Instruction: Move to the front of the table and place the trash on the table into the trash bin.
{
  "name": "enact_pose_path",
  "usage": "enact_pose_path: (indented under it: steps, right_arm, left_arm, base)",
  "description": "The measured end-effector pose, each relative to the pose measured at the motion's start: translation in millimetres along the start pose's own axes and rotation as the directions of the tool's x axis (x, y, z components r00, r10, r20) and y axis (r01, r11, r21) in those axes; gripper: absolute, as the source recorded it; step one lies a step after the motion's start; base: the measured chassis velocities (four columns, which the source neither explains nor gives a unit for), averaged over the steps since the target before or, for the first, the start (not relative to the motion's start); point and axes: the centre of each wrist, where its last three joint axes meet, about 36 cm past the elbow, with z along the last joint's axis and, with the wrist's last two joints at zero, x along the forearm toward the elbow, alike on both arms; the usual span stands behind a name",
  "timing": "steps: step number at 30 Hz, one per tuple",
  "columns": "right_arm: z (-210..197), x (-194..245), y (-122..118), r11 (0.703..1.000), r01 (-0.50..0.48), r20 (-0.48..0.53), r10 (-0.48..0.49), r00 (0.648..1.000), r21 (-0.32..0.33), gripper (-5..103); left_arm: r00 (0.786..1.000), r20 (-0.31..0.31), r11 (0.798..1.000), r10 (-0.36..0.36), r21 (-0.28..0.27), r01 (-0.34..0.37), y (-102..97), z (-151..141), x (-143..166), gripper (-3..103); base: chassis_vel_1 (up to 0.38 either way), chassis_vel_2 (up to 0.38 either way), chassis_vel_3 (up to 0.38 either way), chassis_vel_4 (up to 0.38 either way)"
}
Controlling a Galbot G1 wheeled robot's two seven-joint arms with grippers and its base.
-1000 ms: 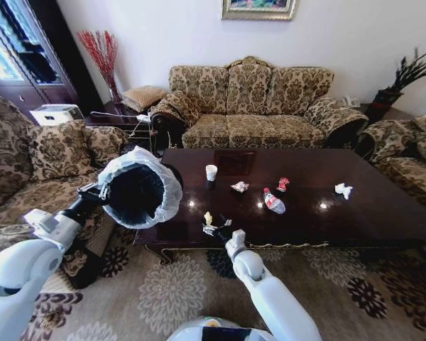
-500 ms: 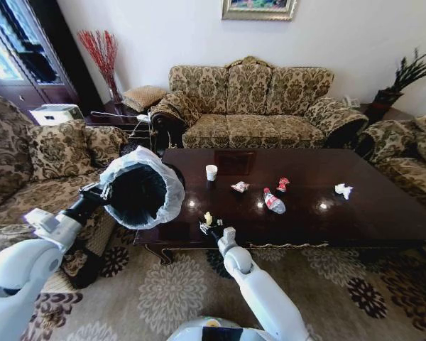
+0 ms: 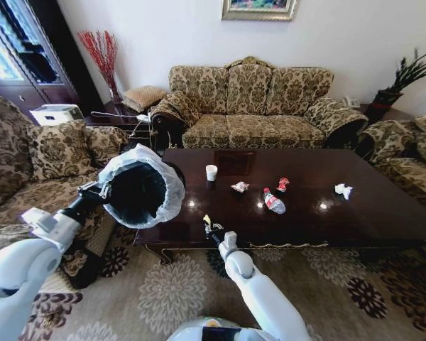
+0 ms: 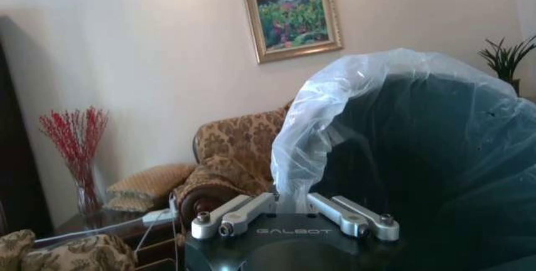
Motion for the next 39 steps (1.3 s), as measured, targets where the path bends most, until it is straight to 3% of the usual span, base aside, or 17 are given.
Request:
enact_pose_path:
  steps: [9,12,13,17,20,21,23,24,26,27,28,29,32,33,35,36,39]
  right_arm:
    - [-16,29,-19,1.000,0.009,0.137,-0.012,0.990,0.020,0]
    - [-41,62,-44,0.993,0.024,0.300,-0.057,0.952,0.112,0]
    - [-41,62,-44,0.993,0.024,0.300,-0.057,0.952,0.112,0]
    - [-70,78,-50,0.982,0.064,0.425,-0.134,0.895,0.176,0]
    - [-126,104,-50,0.960,0.169,0.567,-0.268,0.779,0.223,0]
    - [-126,104,-50,0.960,0.169,0.567,-0.268,0.779,0.223,0]
    - [-161,123,-44,0.936,0.297,0.632,-0.347,0.693,0.188,0]
    - [-161,123,-44,0.936,0.297,0.632,-0.347,0.693,0.188,0]
    - [-190,143,-36,0.900,0.398,0.678,-0.405,0.614,0.178,0]
    - [-190,143,-36,0.900,0.398,0.678,-0.405,0.614,0.178,0]
    - [-201,154,-27,0.872,0.452,0.688,-0.443,0.574,0.185,0]
    - [-201,154,-27,0.872,0.452,0.688,-0.443,0.574,0.185,0]
    - [-208,162,-6,0.807,0.562,0.670,-0.519,0.531,0.180,0]
    - [-208,162,-6,0.807,0.562,0.670,-0.519,0.531,0.180,0]
    - [-208,157,9,0.780,0.603,0.650,-0.548,0.526,0.168,0]
    - [-204,150,18,0.772,0.613,0.633,-0.561,0.533,0.168,0]
    - [-190,133,31,0.771,0.615,0.591,-0.577,0.564,0.166,0]
  left_arm:
    - [0.998,-0.051,0.999,0.025,0.026,-0.024,0.3,-7,-5,2]
    - [0.983,-0.148,0.994,0.107,0.012,-0.107,7.7,-29,-30,2]
    - [0.983,-0.148,0.994,0.107,0.012,-0.107,7.7,-29,-30,2]
    - [0.970,-0.192,0.989,0.150,0.019,-0.149,12.1,-43,-42,2]
    - [0.949,-0.244,0.979,0.201,0.057,-0.193,8.0,-55,-58,2]
    - [0.949,-0.244,0.979,0.201,0.057,-0.193,8.0,-55,-58,2]
    - [0.934,-0.267,0.971,0.238,0.062,-0.229,3.9,-60,-66,2]
    - [0.934,-0.267,0.971,0.238,0.062,-0.229,3.9,-60,-66,2]
    - [0.924,-0.288,0.967,0.254,0.055,-0.249,3.9,-61,-72,2]
    - [0.924,-0.288,0.967,0.254,0.055,-0.249,3.9,-61,-72,2]
    - [0.917,-0.300,0.965,0.263,0.065,-0.255,3.4,-61,-74,2]
    - [0.917,-0.300,0.965,0.263,0.065,-0.255,3.4,-61,-74,2]
    - [0.889,-0.333,0.950,0.313,0.118,-0.290,-6.3,-62,-76,2]
    - [0.889,-0.333,0.950,0.313,0.118,-0.290,-6.3,-62,-76,2]
    - [0.868,-0.354,0.938,0.348,0.134,-0.321,-16.5,-62,-74,2]
    - [0.854,-0.368,0.930,0.368,0.142,-0.340,-23.9,-61,-71,2]
    - [0.840,-0.377,0.921,0.389,0.147,-0.361,-33.1,-61,-67,2]
  base:
    - [0.000,0.000,0.000,0.000]
    - [0.000,0.000,0.000,0.000]
    - [0.000,0.000,0.000,0.000]
    - [0.000,0.000,0.000,0.000]
    - [0.000,0.000,0.000,0.000]
    - [0.000,0.000,0.000,0.000]
    - [0.000,0.000,0.000,0.000]
    - [0.000,0.000,0.000,0.000]
    - [0.000,0.000,0.000,0.000]
    - [0.000,0.000,0.000,0.000]
    - [0.000,0.000,0.000,0.000]
    - [0.000,0.000,0.000,0.000]
    - [0.000,0.000,0.000,0.000]
    - [0.000,0.000,0.000,0.000]
    - [0.000,0.000,0.000,0.000]
    - [0.000,0.000,0.000,0.000]
    - [0.000,0.000,0.000,0.000]
